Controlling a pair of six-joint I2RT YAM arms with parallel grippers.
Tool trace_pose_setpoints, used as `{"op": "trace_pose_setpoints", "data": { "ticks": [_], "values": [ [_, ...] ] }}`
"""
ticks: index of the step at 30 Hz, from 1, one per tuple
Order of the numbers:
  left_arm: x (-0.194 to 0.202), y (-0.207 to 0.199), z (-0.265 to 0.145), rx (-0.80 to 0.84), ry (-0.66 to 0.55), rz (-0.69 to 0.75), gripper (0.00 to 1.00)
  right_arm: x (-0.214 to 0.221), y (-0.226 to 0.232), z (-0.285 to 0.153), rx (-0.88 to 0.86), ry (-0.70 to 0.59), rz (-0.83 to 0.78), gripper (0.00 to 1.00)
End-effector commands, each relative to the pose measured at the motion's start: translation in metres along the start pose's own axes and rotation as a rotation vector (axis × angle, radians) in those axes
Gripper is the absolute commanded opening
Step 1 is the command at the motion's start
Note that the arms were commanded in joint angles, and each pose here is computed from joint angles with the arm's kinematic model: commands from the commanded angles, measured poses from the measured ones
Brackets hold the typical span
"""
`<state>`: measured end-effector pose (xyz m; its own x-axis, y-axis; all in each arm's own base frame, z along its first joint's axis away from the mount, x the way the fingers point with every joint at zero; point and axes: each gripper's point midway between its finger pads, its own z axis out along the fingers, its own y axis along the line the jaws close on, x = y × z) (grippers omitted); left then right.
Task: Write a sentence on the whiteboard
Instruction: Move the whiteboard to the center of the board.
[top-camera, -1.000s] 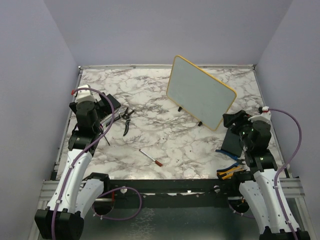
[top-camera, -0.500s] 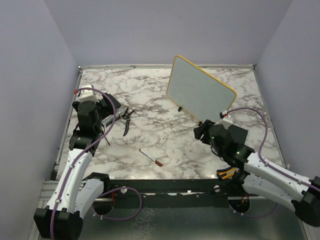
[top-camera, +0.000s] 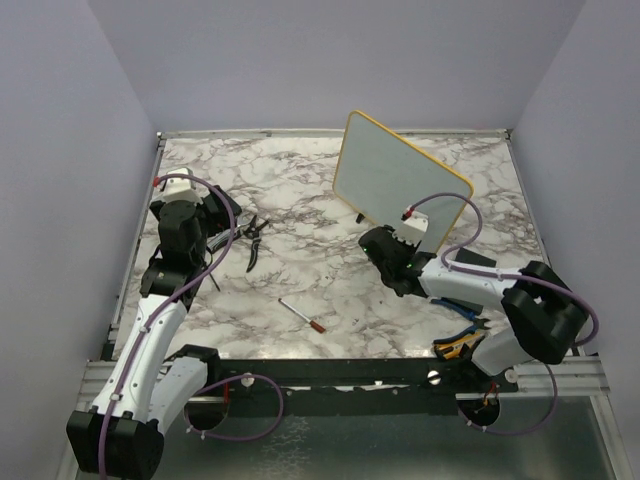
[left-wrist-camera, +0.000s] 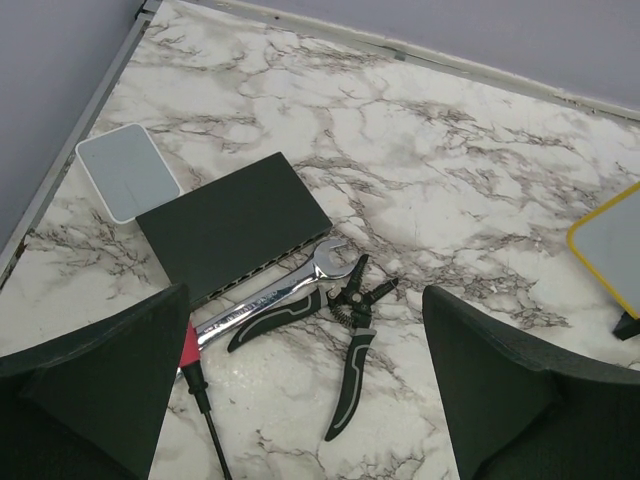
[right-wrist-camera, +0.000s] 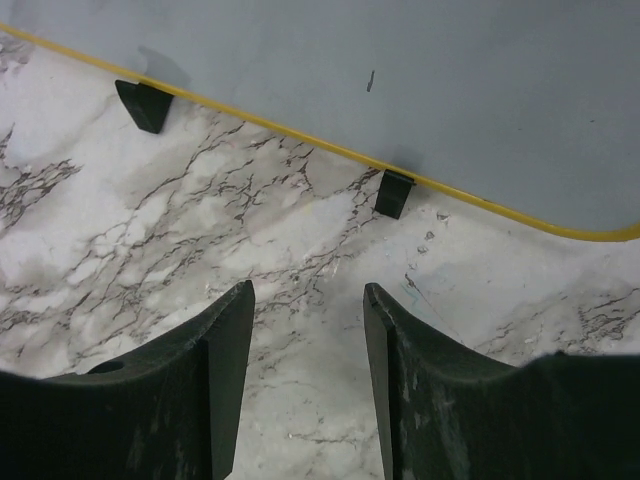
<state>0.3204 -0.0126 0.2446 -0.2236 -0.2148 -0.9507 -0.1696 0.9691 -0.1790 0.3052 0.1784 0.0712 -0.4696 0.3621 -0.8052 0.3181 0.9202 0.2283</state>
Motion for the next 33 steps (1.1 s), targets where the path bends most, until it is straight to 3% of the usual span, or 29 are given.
{"op": "trace_pose_setpoints", "data": {
  "ticks": [1, 15, 33],
  "values": [
    [-0.001, -0.009, -0.003, 0.043, -0.01, -0.004, 0.99, -0.009, -0.004, 0.016, 0.106, -0.061, -0.016, 0.51],
    [0.001, -0.016, -0.005, 0.069, -0.004, 0.007, 0.99, -0.002, -0.037, 0.041, 0.285, -0.048, -0.059, 0.5],
    [0.004, -0.017, -0.004, 0.072, 0.002, 0.007, 0.99, -0.001, -0.047, 0.06, 0.303, -0.047, -0.077, 0.43]
  ]
}}
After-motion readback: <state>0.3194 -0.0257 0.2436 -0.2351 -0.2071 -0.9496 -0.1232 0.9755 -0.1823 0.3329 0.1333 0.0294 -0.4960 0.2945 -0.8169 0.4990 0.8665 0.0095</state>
